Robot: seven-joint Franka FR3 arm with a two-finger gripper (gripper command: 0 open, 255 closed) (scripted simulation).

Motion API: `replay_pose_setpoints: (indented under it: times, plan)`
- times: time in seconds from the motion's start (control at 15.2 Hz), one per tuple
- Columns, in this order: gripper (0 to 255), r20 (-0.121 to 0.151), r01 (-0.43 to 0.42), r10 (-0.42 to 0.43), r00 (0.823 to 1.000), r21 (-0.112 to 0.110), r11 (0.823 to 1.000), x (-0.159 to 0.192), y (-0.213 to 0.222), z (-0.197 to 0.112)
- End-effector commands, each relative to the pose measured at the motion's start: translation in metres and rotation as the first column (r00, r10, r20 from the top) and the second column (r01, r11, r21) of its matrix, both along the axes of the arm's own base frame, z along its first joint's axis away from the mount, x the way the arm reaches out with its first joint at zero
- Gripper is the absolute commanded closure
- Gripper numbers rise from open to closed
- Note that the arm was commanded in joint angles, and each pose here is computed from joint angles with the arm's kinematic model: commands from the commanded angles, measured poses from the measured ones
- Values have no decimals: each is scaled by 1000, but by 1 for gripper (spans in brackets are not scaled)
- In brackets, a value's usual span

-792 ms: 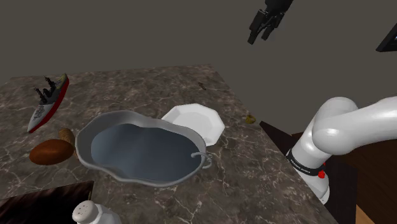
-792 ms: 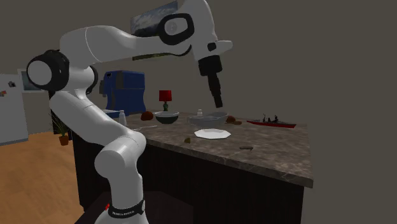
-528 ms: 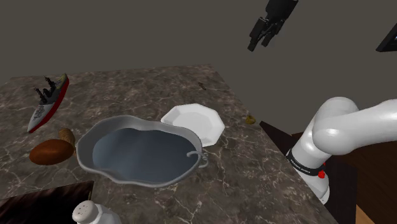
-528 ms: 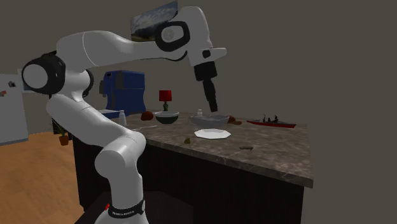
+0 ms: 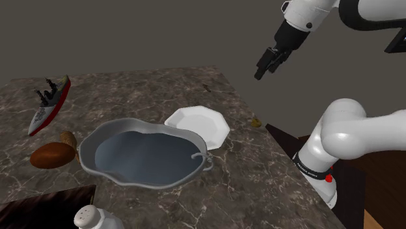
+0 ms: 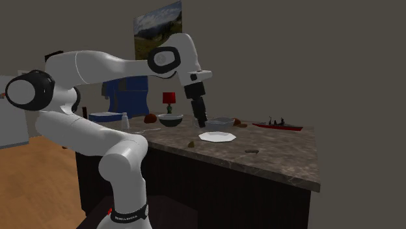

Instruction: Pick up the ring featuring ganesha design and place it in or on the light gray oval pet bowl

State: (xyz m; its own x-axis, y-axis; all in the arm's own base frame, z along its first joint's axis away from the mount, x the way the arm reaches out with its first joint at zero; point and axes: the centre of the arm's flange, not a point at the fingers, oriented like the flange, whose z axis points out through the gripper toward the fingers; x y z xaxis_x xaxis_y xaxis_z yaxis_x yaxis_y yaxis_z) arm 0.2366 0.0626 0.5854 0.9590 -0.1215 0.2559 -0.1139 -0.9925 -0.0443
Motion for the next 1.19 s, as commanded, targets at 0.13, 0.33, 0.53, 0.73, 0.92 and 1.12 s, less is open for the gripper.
replay_pose_setpoints:
  times: [0.13, 0.33, 0.53, 0.73, 0.92, 1.12]
  plan:
    - [0, 6, -3, 3, 1000, 14, 1000, -27, 32, -29]
    - [0, 10, -7, 7, 1000, 23, 1000, -47, 58, -50]
    - [0, 15, -11, 10, 1000, 33, 999, -68, 83, -72]
    - [0, 16, -12, 12, 1000, 36, 999, -73, 92, -84]
    - [0, 16, -12, 12, 1000, 36, 999, -69, 93, -99]
    - [0, 16, -12, 12, 1000, 36, 999, -64, 94, -117]
